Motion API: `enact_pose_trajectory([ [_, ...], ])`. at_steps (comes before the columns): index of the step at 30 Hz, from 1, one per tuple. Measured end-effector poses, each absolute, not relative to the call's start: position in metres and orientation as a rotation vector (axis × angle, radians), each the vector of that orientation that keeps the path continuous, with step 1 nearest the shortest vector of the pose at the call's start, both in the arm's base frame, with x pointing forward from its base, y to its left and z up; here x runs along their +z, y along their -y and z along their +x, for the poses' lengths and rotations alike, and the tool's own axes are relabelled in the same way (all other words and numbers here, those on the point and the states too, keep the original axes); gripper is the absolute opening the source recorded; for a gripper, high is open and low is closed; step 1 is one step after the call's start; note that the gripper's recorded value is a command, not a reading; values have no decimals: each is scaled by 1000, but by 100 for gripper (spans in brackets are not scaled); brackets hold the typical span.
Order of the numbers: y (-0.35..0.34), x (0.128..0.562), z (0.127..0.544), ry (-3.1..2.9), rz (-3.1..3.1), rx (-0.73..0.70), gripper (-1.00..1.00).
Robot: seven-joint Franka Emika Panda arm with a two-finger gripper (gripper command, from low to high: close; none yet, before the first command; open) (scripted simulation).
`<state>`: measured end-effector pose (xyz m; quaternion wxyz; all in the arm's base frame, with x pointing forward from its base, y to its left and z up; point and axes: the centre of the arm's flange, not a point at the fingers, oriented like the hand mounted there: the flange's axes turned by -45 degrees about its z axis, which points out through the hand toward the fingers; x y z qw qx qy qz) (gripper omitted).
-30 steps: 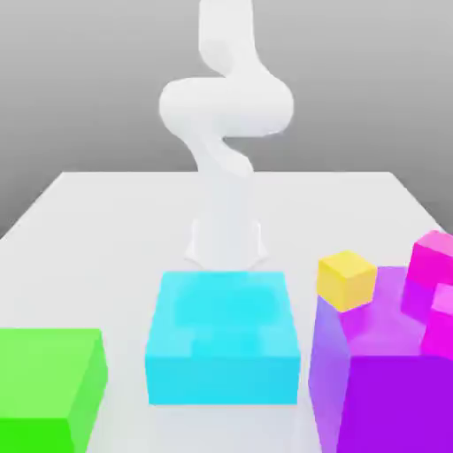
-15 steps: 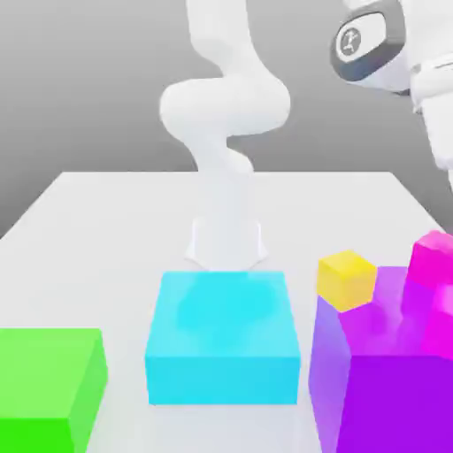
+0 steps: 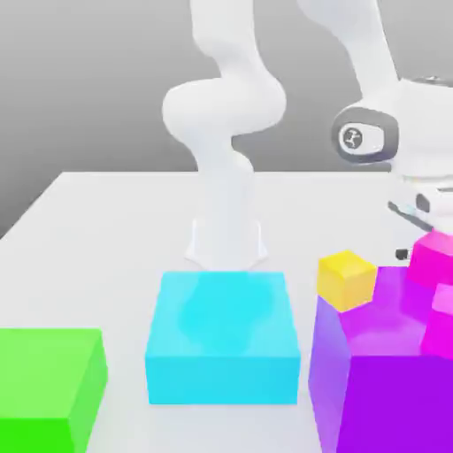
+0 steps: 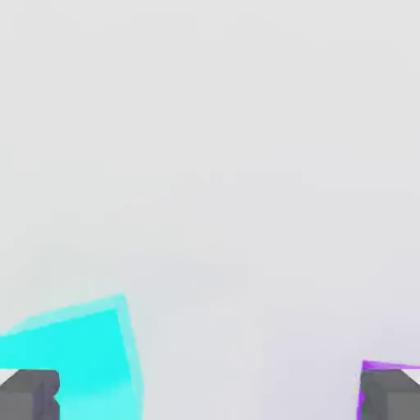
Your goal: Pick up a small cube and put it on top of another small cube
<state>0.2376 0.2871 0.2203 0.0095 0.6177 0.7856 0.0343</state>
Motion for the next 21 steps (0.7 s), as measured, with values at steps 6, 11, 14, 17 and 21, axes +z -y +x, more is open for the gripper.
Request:
enact_pose_trajectory([
  [6, -280, 185, 216, -2601, 1756, 7, 0],
  [11, -279, 150, 219, -2599, 1762, 6, 0],
  [14, -277, 135, 217, -2599, 1765, 2, -100],
  [17, -277, 135, 217, -2599, 1765, 0, -100],
  [21, -277, 139, 218, -2597, 1763, 1, -100],
])
